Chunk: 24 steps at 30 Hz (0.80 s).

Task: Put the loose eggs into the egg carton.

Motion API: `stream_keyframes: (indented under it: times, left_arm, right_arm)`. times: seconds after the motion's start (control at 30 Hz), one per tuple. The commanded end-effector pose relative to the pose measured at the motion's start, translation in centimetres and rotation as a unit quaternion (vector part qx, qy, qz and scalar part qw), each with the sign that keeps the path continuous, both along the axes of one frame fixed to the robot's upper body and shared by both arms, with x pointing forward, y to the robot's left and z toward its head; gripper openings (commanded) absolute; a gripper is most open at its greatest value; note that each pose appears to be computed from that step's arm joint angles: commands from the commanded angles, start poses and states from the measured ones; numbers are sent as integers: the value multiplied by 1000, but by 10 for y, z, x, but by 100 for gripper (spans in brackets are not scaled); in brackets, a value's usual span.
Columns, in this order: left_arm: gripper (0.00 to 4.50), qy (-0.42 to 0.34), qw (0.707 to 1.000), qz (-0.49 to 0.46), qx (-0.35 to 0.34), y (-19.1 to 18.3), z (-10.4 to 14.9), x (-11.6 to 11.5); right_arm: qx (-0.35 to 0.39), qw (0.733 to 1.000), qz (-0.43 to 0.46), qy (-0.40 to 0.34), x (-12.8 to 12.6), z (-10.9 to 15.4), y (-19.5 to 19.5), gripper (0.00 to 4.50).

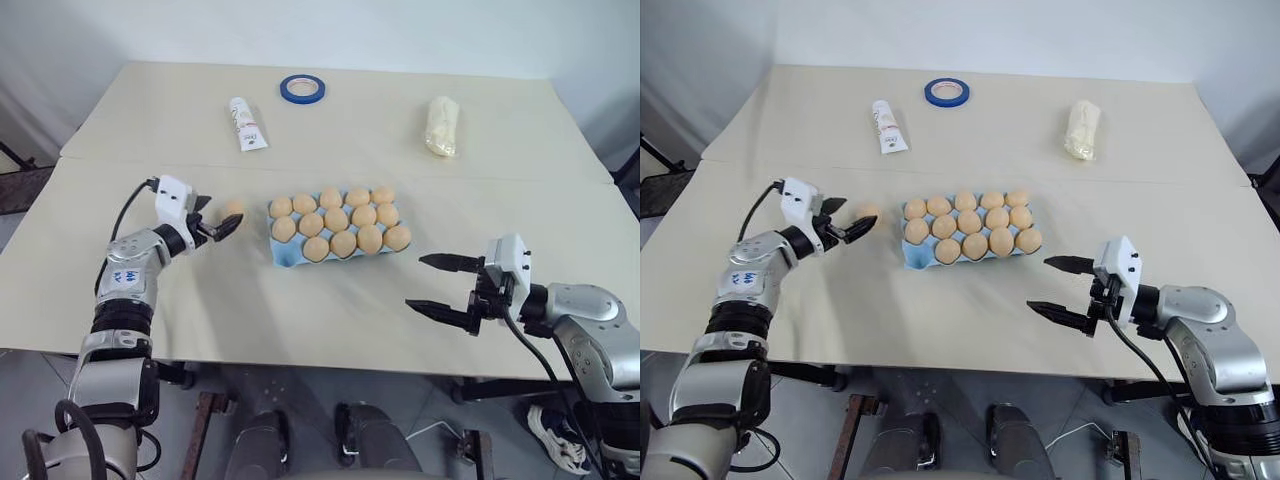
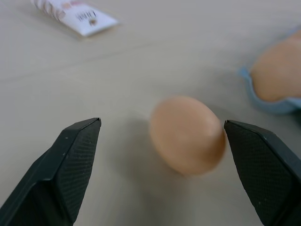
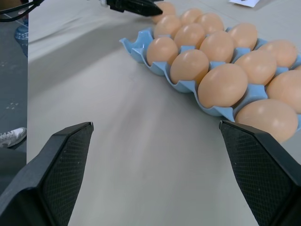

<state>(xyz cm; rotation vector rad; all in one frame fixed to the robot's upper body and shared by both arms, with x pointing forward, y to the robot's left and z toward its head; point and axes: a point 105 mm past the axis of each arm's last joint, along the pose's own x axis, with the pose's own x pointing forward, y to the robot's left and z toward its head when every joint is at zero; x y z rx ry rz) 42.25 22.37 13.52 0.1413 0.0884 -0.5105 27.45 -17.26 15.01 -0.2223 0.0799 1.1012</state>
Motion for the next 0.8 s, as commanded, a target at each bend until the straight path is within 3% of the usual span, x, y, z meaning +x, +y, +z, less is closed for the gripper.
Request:
stream_keyframes:
  times: [0.03, 0.37, 0.63, 0.7, 0.8]
  left_arm:
    - [447, -24, 1000, -7, 8, -7, 13, 9]
    - [447, -7, 1000, -6, 16, -15, 8, 19]
    - [195, -17, 1000, -11, 19, -13, 9, 17]
    - [162, -27, 999, -19, 28, -13, 13, 16]
    - [158, -62, 994, -76, 40, -28, 33, 12]
  right_arm:
    - [-4, 1000, -2, -23, -3, 12, -2, 450]
    - [-8, 1000, -3, -24, 1, 12, -2, 450]
    - [-9, 1000, -6, -23, 1, 10, -3, 450]
    - [-9, 1000, -7, -23, 1, 10, -3, 450]
    - [-10, 1000, -8, -23, 0, 10, -4, 450]
